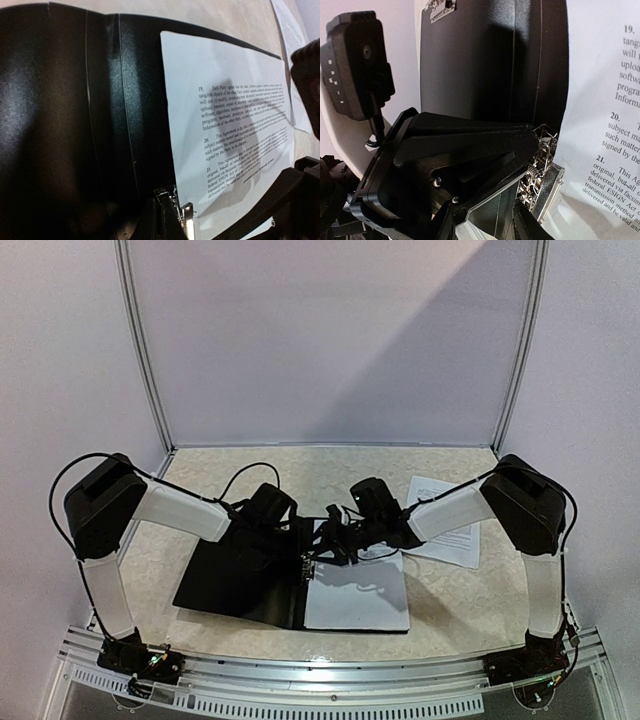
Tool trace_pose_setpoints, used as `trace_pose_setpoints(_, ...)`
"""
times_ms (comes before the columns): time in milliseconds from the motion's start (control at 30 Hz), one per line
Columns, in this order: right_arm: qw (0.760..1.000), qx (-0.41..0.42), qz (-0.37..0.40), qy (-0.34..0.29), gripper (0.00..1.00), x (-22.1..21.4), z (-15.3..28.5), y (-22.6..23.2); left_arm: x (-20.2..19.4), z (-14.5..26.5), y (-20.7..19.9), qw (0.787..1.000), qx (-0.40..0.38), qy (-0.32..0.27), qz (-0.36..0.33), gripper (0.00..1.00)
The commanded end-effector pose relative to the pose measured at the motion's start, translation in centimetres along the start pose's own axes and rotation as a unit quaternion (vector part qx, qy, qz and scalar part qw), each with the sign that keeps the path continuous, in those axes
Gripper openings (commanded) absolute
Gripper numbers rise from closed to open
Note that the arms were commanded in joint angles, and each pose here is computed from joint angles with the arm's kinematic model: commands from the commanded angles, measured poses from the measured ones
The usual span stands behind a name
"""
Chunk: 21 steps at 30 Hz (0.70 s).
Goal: Put the files into the folder
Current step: Clamp the file and folder together.
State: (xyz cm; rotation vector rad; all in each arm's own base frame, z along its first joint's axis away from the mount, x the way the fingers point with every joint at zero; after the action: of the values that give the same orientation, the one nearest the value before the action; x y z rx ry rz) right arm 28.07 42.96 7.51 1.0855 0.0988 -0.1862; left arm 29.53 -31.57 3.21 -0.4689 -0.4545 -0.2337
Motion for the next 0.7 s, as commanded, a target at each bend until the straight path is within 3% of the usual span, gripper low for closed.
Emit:
trace_pose_setpoints(0, 1.000, 0.001, -0.010, 0.006, 0.36, 0.4, -0.5, -0.3, -6.2, -1.1, 3.9, 0.992, 0.070, 0.107, -0.010, 0.02)
trace_pose_setpoints(233, 1.000, 0.003, -0.015, 0.014, 0.29, -0.2, -0.2, -0.7, -6.2, -1.2, 3.8, 0.992, 0.067, 0.108, -0.009, 0.03)
trace_pose_setpoints(667, 0.999, 0.016, -0.019, 0.038, 0.27, -1.5, -1.1, -0.2, -6.3, -1.2, 3.9, 0.992, 0.066, 0.108, -0.007, 0.02)
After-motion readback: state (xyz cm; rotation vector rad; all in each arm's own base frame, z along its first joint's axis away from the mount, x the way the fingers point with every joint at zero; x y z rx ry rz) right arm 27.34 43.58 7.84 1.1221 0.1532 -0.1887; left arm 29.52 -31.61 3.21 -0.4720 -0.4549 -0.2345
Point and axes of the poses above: each gripper's point midway between its finger pads, its own z axis back along the fingers, its own y axis along the line the jaws close on, x = y × z, the point moved 3 cm from there along z, back along the fingers, and after that the axes turned 10 degrees about -z, right-handed, at the moved point
